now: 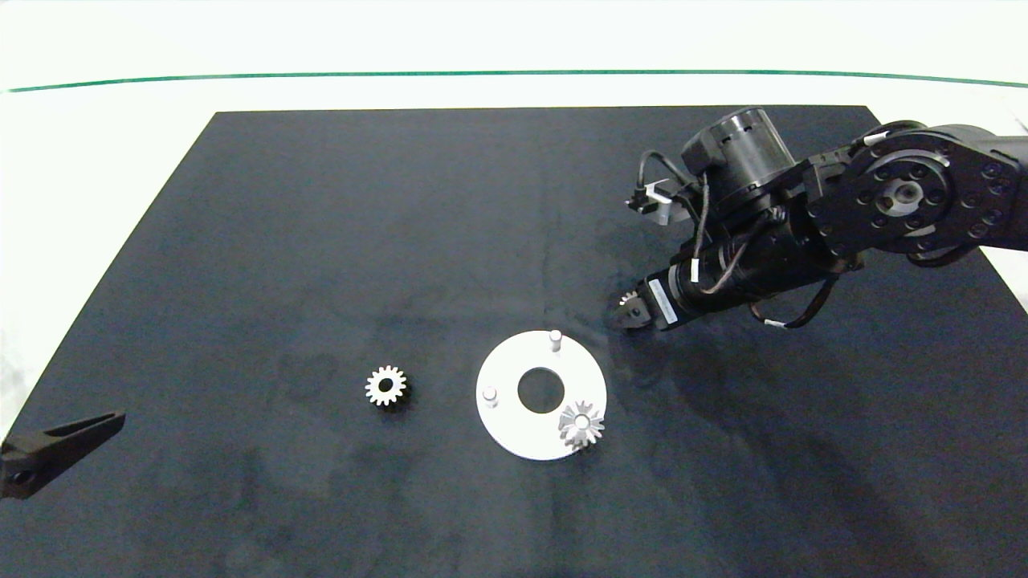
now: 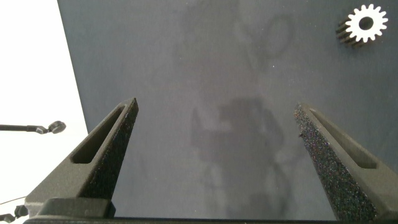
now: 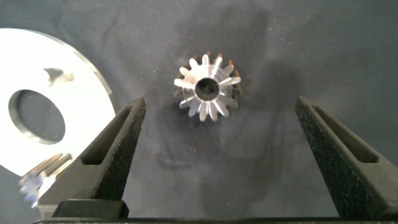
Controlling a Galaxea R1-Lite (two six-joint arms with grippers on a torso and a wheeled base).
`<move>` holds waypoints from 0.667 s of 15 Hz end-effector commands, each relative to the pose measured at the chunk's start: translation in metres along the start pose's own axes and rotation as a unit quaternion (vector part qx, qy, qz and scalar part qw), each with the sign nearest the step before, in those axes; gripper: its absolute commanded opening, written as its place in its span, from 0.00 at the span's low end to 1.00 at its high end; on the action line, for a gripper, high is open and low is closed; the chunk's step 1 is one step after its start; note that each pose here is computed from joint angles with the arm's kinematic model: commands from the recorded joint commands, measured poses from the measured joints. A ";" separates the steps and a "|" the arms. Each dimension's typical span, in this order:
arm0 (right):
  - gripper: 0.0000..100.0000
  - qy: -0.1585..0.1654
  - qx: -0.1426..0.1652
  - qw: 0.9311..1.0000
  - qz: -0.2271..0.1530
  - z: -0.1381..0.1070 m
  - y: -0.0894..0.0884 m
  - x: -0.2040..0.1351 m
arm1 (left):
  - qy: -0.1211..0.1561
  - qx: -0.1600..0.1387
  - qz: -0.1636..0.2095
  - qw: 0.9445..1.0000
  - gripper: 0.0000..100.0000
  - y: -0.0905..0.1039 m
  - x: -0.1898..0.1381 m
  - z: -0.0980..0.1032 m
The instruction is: Install three planetary gears onto the carrier pins
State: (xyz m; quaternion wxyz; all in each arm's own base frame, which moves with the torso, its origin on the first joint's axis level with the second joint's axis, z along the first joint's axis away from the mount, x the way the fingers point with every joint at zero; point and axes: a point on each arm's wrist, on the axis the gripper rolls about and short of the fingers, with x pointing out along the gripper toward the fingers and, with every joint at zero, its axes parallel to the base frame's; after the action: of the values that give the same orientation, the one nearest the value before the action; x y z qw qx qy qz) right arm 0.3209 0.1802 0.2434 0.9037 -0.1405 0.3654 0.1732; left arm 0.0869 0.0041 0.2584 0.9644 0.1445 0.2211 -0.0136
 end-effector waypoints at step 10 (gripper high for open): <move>0.94 0.000 0.006 1.000 -0.008 0.001 -0.004 0.020 | 0.001 0.001 0.000 1.000 1.00 0.000 0.000 0.000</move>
State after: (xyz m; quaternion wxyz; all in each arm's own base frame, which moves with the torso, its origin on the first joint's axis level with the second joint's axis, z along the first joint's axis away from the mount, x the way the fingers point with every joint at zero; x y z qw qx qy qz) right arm 0.3374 0.1816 0.2294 0.9061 -0.1369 0.3650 0.1642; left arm 0.0867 0.0042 0.2584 0.9645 0.1443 0.2208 -0.0129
